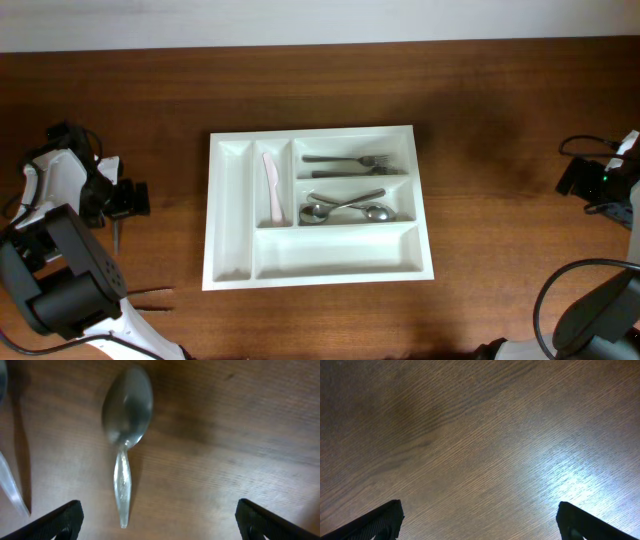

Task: Pack container
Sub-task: 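Move the left gripper back over the metal spoons on the left, then lower the left gripper over a metal spoon, then close the left gripper on the spoon handle and lift it, then carry the spoon into the tray's left compartment and release it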

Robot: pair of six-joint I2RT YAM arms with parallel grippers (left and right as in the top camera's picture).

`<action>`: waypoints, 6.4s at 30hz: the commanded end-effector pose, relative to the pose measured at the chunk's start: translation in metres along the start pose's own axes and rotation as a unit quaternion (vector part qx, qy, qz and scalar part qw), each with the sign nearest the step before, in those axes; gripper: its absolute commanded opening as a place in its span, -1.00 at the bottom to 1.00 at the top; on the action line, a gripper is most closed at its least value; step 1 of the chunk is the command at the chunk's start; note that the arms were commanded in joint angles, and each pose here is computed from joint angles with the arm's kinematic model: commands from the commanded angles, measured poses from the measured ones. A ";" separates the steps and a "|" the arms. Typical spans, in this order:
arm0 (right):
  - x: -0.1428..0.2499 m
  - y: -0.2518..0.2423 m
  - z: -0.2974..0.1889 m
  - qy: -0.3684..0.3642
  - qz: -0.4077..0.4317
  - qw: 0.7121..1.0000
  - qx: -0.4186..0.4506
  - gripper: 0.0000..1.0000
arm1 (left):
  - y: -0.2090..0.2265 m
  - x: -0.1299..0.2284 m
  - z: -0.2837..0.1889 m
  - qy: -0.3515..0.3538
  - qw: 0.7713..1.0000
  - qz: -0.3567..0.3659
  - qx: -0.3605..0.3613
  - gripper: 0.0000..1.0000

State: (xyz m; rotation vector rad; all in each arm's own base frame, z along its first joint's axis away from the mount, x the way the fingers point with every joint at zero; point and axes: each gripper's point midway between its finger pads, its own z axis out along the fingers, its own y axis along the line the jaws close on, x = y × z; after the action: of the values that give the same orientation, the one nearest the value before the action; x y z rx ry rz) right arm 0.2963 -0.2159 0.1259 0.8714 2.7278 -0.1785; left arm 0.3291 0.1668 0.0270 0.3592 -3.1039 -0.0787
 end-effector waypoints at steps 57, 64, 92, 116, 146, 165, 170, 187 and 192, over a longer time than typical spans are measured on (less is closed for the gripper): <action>0.000 -0.001 0.002 0.002 0.005 1.000 0.001 0.98 | 0.021 -0.005 0.009 -0.037 0.999 0.031 0.014 0.99; 0.000 -0.001 0.002 0.002 0.005 1.000 0.001 0.98 | 0.017 0.001 0.027 -0.013 0.999 0.032 0.026 0.99; 0.000 -0.001 0.002 0.002 0.005 1.000 0.001 0.98 | 0.015 0.006 0.053 0.015 0.999 0.033 0.033 0.99; 0.000 -0.001 0.002 0.002 0.005 1.000 0.001 0.98 | 0.015 0.005 0.055 0.015 0.999 0.032 0.033 -0.69; 0.000 -0.001 0.002 0.002 0.005 1.000 0.001 0.98 | -0.027 -0.055 -0.038 -0.033 0.995 0.081 0.049 -0.96; 0.000 -0.001 0.002 0.002 0.005 1.000 0.001 0.98 | -0.209 -0.012 -0.068 0.033 0.985 0.156 0.065 -0.93; 0.000 -0.001 0.002 0.002 0.005 1.000 0.001 0.98 | -0.226 -0.003 -0.068 0.039 0.984 0.165 0.062 -0.84; 0.000 -0.001 0.002 0.002 0.005 1.000 0.001 0.97 | -0.194 -0.034 -0.067 -0.016 0.986 0.163 -0.043 0.56; 0.000 -0.001 0.002 0.002 0.005 1.000 0.001 0.98 | -0.139 -0.050 -0.070 -0.028 0.984 0.126 -0.123 0.91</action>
State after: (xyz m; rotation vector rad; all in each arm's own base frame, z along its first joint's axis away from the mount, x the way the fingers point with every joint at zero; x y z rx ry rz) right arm 0.2963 -0.2159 0.1260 0.8713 2.7275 -0.1787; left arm 0.4075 -0.0130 0.0832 -0.1338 -3.1345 -0.2119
